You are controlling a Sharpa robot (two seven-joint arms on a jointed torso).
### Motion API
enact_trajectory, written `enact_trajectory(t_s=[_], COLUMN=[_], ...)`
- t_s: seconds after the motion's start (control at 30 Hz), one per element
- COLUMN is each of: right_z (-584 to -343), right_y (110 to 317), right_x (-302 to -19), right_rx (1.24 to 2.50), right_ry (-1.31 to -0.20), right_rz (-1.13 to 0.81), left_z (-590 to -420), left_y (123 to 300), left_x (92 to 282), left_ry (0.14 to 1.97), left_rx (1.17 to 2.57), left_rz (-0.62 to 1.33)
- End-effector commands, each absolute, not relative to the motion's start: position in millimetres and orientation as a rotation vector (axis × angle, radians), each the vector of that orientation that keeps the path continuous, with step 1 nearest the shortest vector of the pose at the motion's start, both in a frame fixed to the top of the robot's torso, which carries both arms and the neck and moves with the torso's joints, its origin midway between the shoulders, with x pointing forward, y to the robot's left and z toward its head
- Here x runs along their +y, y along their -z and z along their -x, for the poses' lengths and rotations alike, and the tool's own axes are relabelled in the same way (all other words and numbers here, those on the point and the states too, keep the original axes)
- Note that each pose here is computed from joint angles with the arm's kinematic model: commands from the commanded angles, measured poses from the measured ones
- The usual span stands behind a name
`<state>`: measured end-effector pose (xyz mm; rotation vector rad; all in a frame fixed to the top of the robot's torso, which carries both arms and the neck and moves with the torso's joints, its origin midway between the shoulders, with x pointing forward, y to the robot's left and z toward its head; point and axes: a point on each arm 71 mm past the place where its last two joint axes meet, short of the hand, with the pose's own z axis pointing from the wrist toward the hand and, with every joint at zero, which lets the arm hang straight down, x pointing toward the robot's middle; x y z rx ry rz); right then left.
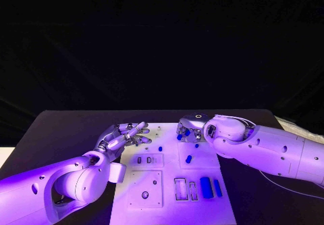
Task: Assemble the parts on the task board
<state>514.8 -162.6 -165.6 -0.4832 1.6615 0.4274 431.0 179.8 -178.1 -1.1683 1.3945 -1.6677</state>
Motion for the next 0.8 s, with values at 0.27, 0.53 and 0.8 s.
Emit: enact_trajectory(t_s=[0.27,0.53,0.8], right_z=[-515,-516,-510], right_y=[169,166,152], right_x=[-159,-159,-154], right_rx=[1.693,1.646,1.495], right_ry=[-0.429,-0.438,-0.478], right_rz=[0.514,0.486,0.403], left_z=[-430.7,-430.8,-432.0], left_y=[176.4,176.4,177.3], left_x=[178.1,178.5,180.1], left_ry=[1.685,1.683,1.675], left_rx=[1.396,1.398,1.401], left_rz=[1.164,1.165,1.169])
